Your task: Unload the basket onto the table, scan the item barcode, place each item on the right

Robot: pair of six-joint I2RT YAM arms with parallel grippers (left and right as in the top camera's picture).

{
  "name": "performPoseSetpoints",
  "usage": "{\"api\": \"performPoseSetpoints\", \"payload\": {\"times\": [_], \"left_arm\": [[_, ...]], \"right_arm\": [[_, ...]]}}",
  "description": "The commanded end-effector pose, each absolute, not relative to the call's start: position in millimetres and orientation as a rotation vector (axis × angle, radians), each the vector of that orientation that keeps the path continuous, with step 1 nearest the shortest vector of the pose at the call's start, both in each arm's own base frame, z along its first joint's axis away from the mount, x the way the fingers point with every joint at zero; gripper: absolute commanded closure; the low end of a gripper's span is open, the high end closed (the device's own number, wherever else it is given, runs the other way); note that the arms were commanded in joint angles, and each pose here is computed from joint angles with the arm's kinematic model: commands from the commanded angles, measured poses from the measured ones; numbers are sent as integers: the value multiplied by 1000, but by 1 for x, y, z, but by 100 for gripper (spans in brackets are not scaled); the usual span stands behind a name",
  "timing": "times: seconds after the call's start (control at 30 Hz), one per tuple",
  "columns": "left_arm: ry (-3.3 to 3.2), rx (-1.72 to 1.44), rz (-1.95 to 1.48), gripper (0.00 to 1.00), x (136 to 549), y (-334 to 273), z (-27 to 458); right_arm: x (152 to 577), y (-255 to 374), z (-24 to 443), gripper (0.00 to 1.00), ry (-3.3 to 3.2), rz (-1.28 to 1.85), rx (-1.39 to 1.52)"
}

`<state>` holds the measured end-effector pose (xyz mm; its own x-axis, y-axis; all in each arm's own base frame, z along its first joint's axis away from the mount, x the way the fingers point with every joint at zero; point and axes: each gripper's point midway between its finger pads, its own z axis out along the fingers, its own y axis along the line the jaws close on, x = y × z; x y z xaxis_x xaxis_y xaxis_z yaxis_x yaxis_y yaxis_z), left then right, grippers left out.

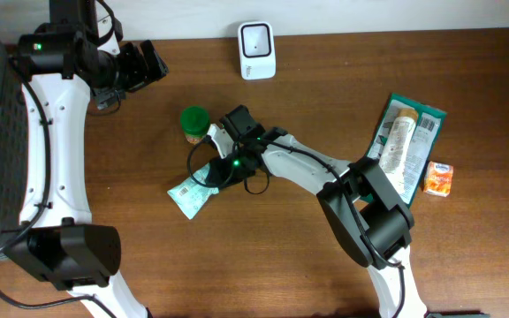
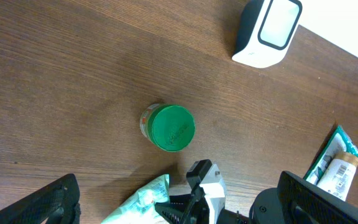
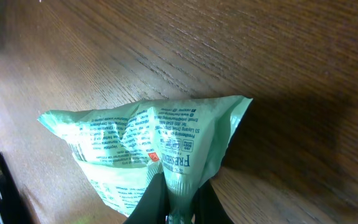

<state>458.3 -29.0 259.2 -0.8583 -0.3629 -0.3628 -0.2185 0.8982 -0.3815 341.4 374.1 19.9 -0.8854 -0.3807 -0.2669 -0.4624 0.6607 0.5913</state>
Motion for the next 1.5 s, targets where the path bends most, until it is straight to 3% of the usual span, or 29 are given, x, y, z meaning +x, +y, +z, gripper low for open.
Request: {"api": "performPoseSetpoints", "payload": {"times": [0.0,0.3,0.5,0.57,0.63,0.7,0.73,0.8,0.93,1.1,1.23,1.47], "left_arm": [[2607,-408,-449,1,457,-27,269],[2607,-408,-449,1,457,-27,269],[2607,-408,-449,1,457,-27,269],[2607,-408,-449,1,457,-27,269],[2607,-408,-449,1,457,-27,269],[2607,-408,-449,1,457,-27,269],[2607,-408,-449,1,457,-27,269],[2607,-408,-449,1,457,-27,269],[2607,-408,-449,1,457,-27,269],[2607,-408,-449,1,457,-27,269],[2607,-408,-449,1,457,-27,269],[2607,-408,-449,1,457,-27,269]], "right_arm": [[348,360,26,96,2752,946,-707],[379,254,113,96,2773,798,-419],[380,167,77,96,2984,554,286],[369,166,64,96,3019,517,345],[362,168,58,94,3039,506,337],[356,170,55,65,3057,492,236],[353,170,55,60,3067,487,153],[346,162,55,58,3091,465,-35],[346,147,65,50,3093,554,-142],[363,133,87,26,2999,731,-248],[358,152,61,26,3034,902,-275],[366,165,26,42,3031,1040,-248]]}}
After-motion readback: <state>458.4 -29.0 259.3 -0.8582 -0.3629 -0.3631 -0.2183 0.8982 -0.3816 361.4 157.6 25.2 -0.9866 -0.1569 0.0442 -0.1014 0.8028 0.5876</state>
